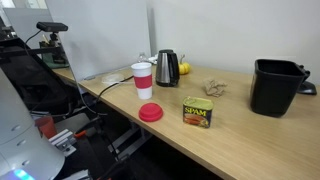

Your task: Pick up the water bottle and move it to the right.

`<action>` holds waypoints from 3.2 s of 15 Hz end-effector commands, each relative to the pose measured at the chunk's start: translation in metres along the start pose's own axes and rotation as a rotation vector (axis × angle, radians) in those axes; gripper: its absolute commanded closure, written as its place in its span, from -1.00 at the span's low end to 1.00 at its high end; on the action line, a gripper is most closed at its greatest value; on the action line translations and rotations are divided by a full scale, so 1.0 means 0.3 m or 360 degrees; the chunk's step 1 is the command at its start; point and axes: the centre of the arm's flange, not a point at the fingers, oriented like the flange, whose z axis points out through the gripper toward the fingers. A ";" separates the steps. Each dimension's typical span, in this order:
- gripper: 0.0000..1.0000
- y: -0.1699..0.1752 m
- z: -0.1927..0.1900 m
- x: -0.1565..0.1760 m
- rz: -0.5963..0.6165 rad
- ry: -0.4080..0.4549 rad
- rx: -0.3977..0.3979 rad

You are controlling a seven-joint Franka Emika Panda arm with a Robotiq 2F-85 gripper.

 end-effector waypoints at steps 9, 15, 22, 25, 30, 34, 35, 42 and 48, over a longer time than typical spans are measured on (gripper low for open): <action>-1.00 -0.067 0.029 0.086 0.0024 0.0039 -0.0017; -1.00 -0.077 0.032 0.086 0.0113 0.0062 0.0015; -1.00 -0.369 -0.014 0.179 0.0065 0.0254 0.0150; -1.00 -0.531 0.016 0.233 0.0026 0.0370 0.0231; -1.00 -0.603 0.102 0.338 0.0045 0.0443 0.0249; -1.00 -0.617 0.187 0.394 0.0104 0.0424 0.0167; -1.00 -0.614 0.213 0.405 0.0120 0.0406 0.0154; -1.00 -0.552 0.424 0.463 0.0269 0.0251 0.0072; -1.00 -0.484 0.536 0.545 0.0346 0.0145 0.0097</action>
